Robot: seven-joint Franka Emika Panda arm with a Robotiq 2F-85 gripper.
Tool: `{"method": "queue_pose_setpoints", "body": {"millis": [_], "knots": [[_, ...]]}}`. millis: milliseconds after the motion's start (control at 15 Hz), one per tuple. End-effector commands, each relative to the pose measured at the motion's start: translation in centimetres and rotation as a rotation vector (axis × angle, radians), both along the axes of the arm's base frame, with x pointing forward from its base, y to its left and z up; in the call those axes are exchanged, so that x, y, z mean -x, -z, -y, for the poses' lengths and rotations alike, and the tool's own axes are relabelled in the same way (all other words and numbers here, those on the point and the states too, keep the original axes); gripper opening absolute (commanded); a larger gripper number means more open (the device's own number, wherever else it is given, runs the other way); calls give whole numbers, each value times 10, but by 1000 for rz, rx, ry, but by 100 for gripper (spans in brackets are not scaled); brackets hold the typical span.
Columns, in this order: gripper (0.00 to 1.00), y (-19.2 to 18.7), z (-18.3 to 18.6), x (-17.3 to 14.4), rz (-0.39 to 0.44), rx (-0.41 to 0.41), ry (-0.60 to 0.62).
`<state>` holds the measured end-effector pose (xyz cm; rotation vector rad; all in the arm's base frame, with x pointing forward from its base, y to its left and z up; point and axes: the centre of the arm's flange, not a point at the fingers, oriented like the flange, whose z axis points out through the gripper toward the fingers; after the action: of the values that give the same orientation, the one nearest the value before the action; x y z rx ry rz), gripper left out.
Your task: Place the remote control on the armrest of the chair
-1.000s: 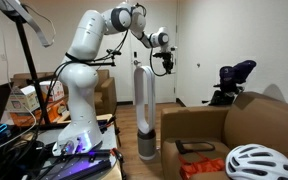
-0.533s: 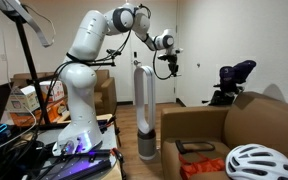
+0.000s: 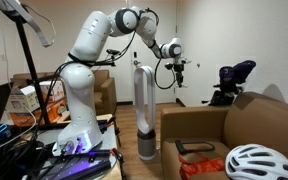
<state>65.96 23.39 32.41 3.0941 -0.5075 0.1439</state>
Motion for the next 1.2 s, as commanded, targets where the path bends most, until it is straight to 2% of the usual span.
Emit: {"method": "queue_pose_setpoints", "body": {"millis": [0,133,200,267,400,667,1133], "knots": [[35,1,0,0,-1,1,0],[35,-1,-3,0,3,-2,-4],[10,-1,-3,-2,0,-9,-5],[10,11,0,-9,-19,-31,19],[10,37,10,-19,-44,-26,55],[10,91,20,-27,-123,-62,56],[10,140,-3,-31,-162,-46,-31]]}}
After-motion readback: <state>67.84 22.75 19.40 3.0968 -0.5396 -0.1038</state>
